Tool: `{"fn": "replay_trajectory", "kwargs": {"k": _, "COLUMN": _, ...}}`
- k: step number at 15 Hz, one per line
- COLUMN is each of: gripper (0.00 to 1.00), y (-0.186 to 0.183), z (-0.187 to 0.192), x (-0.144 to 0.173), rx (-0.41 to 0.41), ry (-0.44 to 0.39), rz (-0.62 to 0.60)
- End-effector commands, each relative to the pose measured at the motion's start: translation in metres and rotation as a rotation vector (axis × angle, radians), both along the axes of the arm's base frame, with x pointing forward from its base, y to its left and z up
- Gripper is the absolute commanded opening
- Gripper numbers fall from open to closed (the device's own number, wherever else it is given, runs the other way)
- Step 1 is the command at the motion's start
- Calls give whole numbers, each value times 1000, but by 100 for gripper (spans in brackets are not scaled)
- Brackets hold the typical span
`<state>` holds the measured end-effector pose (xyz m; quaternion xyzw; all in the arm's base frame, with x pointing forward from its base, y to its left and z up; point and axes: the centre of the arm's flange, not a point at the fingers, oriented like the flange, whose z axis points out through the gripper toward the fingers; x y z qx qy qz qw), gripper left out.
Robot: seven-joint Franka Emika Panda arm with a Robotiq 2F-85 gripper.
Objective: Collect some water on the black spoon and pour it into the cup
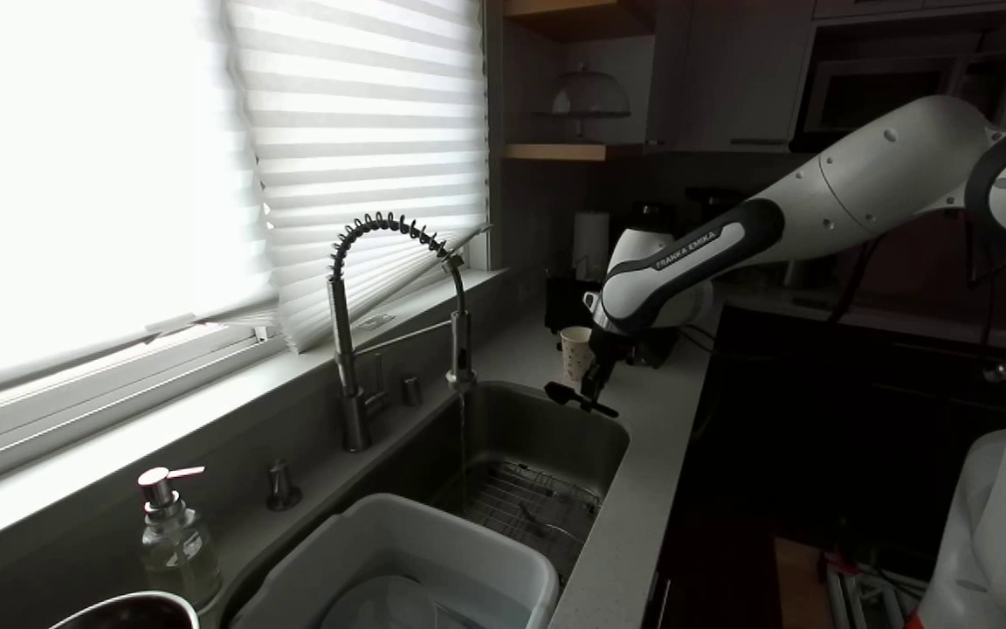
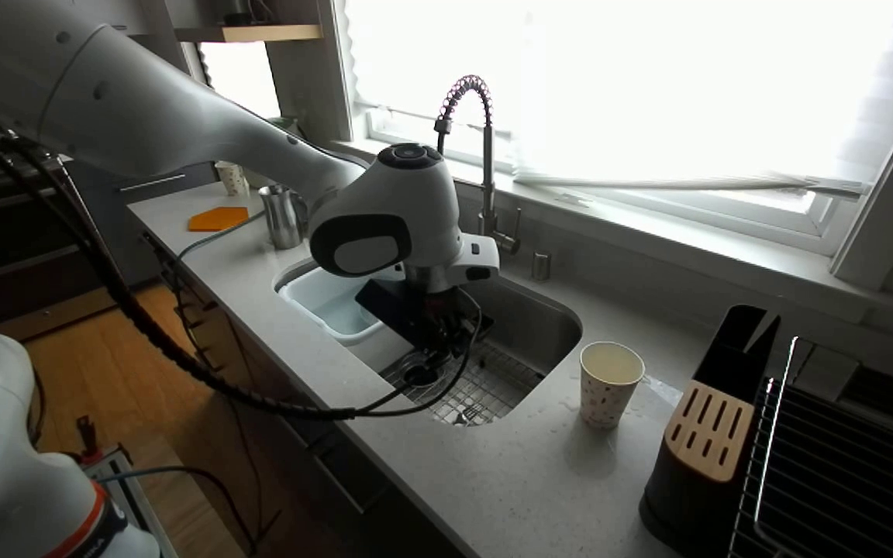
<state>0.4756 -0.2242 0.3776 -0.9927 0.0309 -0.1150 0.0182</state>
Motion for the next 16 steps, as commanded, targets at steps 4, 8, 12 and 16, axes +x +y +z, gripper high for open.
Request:
{"fn": "replay_trajectory", "kwargs": {"k": 4, "gripper": 26, "y": -4, "z": 0, "x": -2, "rx": 0, "ry": 0, "rz": -7}}
{"fn": "replay_trajectory", "kwargs": {"k": 8, "gripper": 6, "y": 13, "z": -8, "x": 10, "rx": 16, "ry": -23, "rz": 33}}
{"fn": "replay_trajectory", "kwargs": {"k": 12, "gripper": 6, "y": 62, "z": -22, "x": 34, "rx": 49, "ry": -13, "rz": 88}}
{"fn": "replay_trajectory", "kwargs": {"k": 16, "gripper": 6, "y": 104, "z": -33, "x": 50, "rx": 40, "ry": -11, "rz": 140}}
